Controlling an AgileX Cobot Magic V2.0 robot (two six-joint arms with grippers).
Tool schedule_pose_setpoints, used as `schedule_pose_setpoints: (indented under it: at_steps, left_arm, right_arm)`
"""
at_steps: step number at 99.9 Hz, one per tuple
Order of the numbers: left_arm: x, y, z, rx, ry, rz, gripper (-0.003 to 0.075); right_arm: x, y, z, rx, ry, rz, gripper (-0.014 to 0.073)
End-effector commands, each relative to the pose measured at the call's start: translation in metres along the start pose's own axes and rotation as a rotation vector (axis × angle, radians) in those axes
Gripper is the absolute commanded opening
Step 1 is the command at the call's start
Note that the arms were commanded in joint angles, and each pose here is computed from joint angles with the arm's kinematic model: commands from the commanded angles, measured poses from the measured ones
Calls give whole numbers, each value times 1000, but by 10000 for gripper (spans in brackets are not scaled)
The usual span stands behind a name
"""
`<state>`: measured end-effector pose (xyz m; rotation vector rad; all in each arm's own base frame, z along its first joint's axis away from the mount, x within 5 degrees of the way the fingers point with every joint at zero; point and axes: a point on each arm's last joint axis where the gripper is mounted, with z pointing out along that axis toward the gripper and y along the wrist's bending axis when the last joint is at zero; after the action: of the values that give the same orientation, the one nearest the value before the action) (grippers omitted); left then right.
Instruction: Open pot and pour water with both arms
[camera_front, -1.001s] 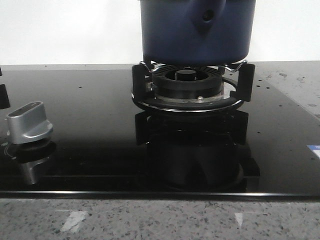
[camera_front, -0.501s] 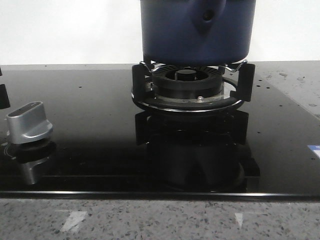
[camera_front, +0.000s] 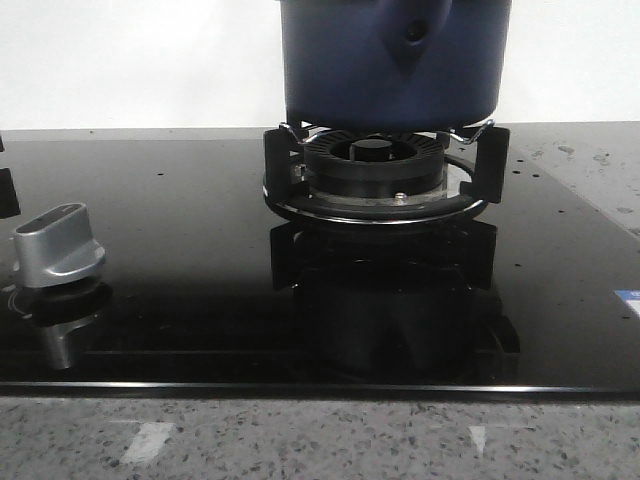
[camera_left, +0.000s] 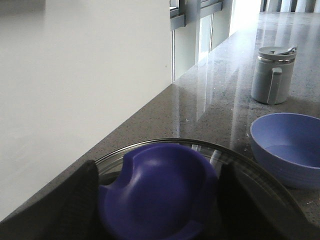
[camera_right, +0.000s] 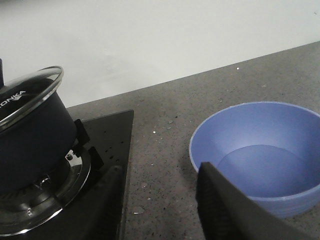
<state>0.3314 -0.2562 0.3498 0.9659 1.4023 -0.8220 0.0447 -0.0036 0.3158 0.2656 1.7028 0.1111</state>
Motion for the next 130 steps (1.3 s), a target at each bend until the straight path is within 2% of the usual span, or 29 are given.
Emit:
schedule_pose_setpoints:
  at_steps: [1,5,17,24,74,89,114,130]
  left_arm:
    - [-36,-9,-9,40,-134,-31,387]
    - [-36,-10,-9,47,-137,-30,417]
    - [-36,-10,-9,50,-139,-30,571]
    - [-37,-9,-10,44,-139,-29,611]
    - [-49,-6,-20,21,-163,-9,610]
    - [-50,-3,-22,-25,-151,-9,610]
    - [-47,2,-21,-78,-130,-91,610]
    - [-37,5,-15,-68,-113,-174,610]
  right_arm:
    - [-16,3,-1,-14,-81,-11,311]
    - [-16,3,-1,-14,-81,-11,311]
    - [-16,3,-1,-14,-81,-11,311]
    - [-16,3,-1,-14,-81,-11,311]
    - [-16,3,-1,-13,-79,-11,311]
    - [-15,3,-1,-12,-71,-11,311]
    - [-14,3,-1,-9,-58,-11,311]
    - [-14,3,-1,-9,-58,-11,311]
